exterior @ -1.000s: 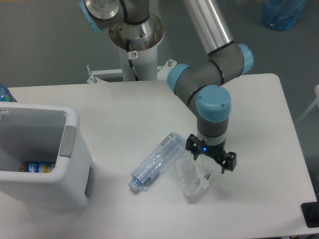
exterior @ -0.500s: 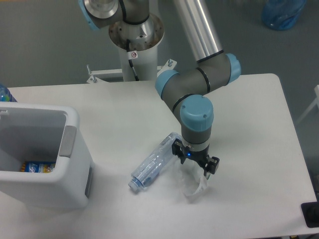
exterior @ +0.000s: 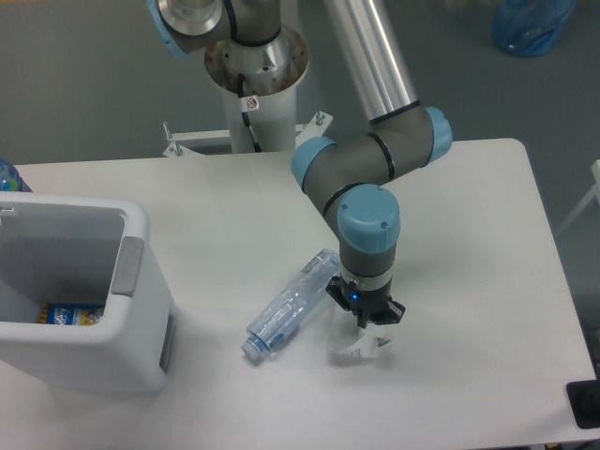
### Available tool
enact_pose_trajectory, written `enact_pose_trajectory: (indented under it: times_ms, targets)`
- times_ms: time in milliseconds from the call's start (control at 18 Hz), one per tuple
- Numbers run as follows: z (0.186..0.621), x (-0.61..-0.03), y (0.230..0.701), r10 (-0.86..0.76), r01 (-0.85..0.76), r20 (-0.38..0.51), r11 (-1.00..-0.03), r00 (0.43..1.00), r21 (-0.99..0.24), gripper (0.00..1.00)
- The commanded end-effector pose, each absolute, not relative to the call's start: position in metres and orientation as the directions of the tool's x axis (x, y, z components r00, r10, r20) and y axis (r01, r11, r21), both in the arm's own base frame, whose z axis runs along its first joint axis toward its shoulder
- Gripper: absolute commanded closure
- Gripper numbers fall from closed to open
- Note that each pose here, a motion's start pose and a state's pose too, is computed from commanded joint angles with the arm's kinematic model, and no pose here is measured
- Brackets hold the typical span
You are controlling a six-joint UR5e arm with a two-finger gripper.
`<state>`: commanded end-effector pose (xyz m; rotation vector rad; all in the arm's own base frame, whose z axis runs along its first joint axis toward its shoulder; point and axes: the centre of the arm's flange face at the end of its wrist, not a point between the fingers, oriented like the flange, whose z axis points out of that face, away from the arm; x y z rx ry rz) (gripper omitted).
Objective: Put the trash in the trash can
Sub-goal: 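Close the gripper on the clear crumpled plastic cup, then lift the cup and carry it over the white trash bin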
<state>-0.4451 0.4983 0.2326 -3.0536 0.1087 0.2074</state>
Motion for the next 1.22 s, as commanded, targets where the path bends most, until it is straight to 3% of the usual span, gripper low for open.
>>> enact_pose_trajectory:
  times_ms: [222,556,833,1222]
  targets:
    - [0.249,-0.456,0.497,-0.010,-0.027,-0.151,-0.993,0.988,-0.111,1.00]
    - [0.295,-0.463,0.500,0.107,0.075,-0.095,-0.954,0.990,-0.290,1.00]
    - [0.369,-0.439,0.505,0.171,0.178,0.063,-0.831,0.983,-0.527,1.00]
    - [0.482,-0.373,0.519,0.145,0.269,0.232,-0.658,0.962,-0.703,1.00]
